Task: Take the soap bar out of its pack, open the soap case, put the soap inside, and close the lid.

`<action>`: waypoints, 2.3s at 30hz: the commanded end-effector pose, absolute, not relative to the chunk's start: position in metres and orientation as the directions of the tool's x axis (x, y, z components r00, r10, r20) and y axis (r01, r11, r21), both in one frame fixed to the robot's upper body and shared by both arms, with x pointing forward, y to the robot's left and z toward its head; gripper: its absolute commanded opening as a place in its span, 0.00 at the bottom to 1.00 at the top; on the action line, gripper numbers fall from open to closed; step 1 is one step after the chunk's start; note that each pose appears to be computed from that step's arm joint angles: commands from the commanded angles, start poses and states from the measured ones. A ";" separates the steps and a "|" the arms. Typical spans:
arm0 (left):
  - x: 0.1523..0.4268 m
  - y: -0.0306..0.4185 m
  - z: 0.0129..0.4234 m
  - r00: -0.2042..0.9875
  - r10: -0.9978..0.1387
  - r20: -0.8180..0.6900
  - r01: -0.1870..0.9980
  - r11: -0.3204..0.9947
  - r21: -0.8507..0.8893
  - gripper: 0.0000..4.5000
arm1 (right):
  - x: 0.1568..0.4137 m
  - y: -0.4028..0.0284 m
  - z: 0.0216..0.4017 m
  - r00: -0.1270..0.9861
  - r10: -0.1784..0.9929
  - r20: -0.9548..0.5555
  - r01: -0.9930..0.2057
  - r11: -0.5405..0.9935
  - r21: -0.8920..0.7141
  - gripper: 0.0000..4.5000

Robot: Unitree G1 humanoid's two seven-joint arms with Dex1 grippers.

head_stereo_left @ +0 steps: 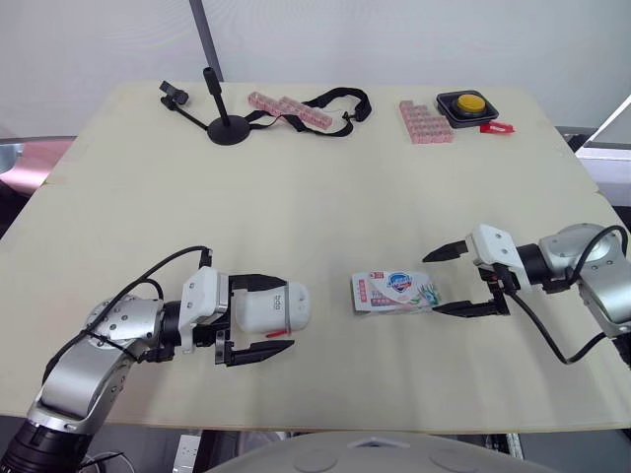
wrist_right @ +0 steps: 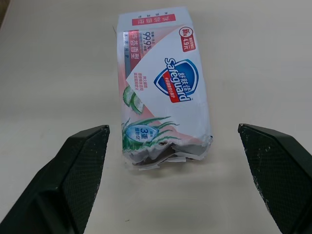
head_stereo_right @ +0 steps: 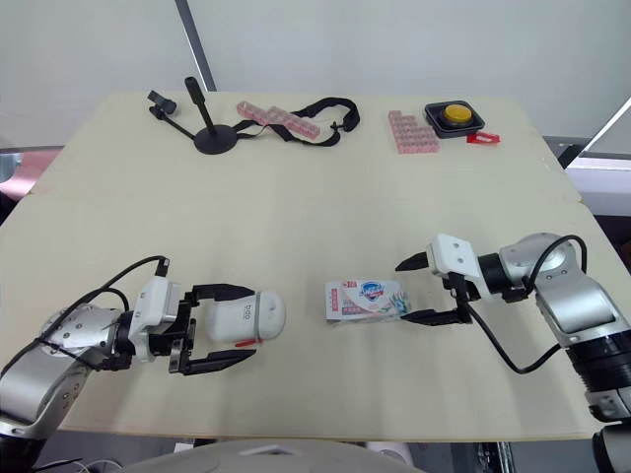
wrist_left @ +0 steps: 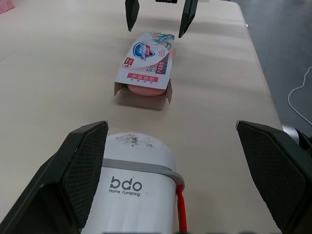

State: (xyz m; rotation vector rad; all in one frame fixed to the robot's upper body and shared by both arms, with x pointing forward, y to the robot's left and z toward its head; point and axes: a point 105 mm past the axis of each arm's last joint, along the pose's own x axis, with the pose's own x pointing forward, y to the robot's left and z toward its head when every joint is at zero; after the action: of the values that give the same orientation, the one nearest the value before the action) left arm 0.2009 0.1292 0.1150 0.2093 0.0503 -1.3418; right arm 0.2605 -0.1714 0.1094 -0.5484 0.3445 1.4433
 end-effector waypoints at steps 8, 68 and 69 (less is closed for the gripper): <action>0.197 0.123 0.116 0.226 -0.965 -0.131 0.967 0.206 0.148 0.99 | 0.264 -0.166 0.099 0.121 0.826 -0.550 -0.981 0.013 -0.196 1.00; 0.195 0.121 0.111 0.259 -0.958 -0.127 0.959 0.239 0.151 1.00 | 0.268 -0.164 0.092 0.169 0.857 -0.487 -0.967 0.049 -0.249 0.41; 0.195 0.122 0.111 0.259 -0.957 -0.128 0.959 0.239 0.151 1.00 | 0.267 -0.164 0.092 0.169 0.857 -0.487 -0.967 0.049 -0.249 0.41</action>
State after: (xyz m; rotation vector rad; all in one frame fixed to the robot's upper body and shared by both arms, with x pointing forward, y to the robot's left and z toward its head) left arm 0.1973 0.1225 0.1071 0.2000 0.0335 -1.3030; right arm 0.2662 -0.1613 0.0829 -0.5799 0.2676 1.4246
